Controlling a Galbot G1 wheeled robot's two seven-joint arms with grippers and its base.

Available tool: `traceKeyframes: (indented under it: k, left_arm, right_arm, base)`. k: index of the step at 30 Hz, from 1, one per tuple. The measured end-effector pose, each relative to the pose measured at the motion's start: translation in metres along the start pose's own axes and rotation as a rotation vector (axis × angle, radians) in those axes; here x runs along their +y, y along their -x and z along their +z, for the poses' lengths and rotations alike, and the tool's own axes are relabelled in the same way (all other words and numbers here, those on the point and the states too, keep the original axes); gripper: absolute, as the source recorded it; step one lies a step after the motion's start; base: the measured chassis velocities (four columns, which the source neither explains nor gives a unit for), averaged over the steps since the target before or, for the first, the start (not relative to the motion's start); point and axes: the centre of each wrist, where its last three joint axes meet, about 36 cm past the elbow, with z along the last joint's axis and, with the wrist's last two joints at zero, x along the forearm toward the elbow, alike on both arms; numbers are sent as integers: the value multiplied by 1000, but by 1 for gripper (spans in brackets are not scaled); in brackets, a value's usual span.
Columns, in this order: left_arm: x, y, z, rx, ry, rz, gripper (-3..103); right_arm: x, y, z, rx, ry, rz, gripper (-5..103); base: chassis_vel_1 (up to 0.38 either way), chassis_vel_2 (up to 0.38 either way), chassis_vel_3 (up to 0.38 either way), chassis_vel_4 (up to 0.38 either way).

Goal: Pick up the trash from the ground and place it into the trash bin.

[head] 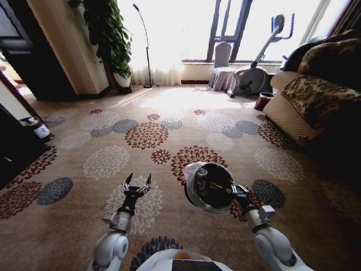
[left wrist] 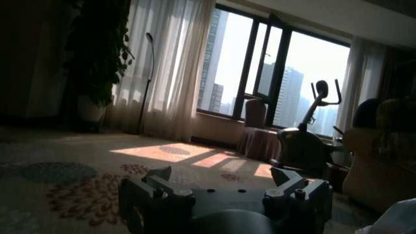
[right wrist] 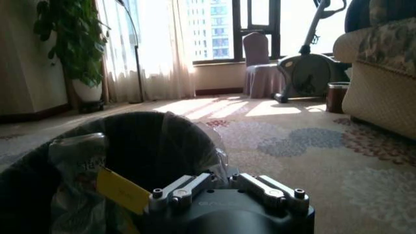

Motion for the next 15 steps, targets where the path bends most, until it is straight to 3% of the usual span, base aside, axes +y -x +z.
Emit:
traceKeyframes:
  k: [4, 8, 13, 15]
  left_arm:
    - [1, 4, 4, 4, -1, 3, 100]
    - [2, 5, 6, 9, -1, 3, 100]
    - [5, 6, 11, 18, 3, -1, 100]
    - [8, 7, 14, 22, 7, -1, 100]
  right_arm:
    - [-3, -17, 2, 10, -15, 36, 3]
    - [-15, -24, -3, -2, -29, 77, 3]
    - [-42, -34, -9, -9, -47, 170, 3]
    - [-67, -44, -11, -6, -62, 239, 3]
  base:
    - [-231, -236, 225, 210]
    - [-32, -48, 44, 59]
    - [59, 47, -30, -33]
    - [19, 35, -19, -19]
